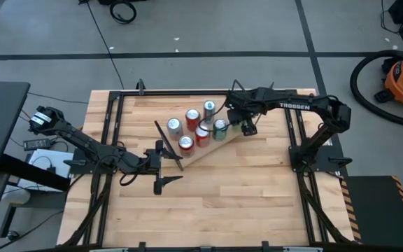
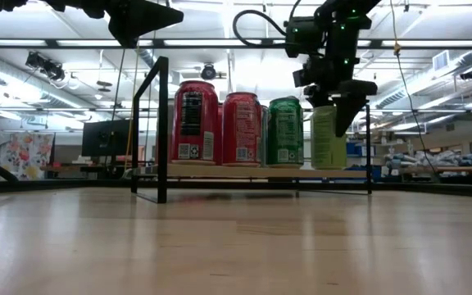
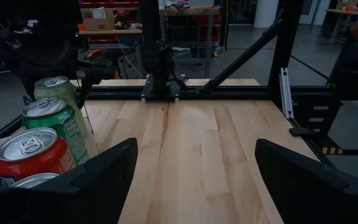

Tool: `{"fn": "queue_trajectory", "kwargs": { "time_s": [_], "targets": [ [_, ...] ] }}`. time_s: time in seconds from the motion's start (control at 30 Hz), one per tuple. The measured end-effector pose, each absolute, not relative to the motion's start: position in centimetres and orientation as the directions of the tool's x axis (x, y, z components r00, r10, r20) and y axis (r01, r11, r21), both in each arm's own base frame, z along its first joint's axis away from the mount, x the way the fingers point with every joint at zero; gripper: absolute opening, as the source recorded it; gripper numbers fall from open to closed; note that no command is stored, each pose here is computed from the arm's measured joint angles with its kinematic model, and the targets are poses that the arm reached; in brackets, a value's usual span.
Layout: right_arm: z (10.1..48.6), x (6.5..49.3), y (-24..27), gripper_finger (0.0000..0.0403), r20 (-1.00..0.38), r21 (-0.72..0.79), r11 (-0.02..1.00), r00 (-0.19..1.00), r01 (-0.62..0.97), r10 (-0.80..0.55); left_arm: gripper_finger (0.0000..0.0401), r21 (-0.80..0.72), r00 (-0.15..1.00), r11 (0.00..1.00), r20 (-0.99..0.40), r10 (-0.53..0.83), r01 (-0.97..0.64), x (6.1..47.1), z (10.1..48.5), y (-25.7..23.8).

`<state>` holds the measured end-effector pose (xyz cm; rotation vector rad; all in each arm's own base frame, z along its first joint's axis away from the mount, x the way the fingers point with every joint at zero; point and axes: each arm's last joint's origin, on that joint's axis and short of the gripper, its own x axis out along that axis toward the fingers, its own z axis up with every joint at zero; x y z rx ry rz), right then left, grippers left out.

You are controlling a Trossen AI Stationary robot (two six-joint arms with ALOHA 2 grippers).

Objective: Place canned beverage on shelf
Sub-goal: Put the light green soda can on the shelf

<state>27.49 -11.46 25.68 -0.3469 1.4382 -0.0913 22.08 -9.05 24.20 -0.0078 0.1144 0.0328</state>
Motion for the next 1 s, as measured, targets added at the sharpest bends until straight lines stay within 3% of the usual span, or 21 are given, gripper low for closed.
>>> {"fn": "queue_trajectory", "kwargs": {
  "time_s": [0.53,1.0],
  "targets": [
    [25.8,27.6,-9.5,0.0391,-0.903,-0.42,0.861,0.04,-0.288,-0.427,0.0336,-0.006,0.993,0.999,-0.115,0.033,-0.034,22.1,24.2,-9.0],
    [25.9,28.1,-8.8,0.0388,-0.887,-0.447,0.812,0.07,-0.376,-0.456,0.0336,-0.007,0.993,0.999,-0.115,0.033,-0.034,22.1,24.2,-9.0]
  ]
}}
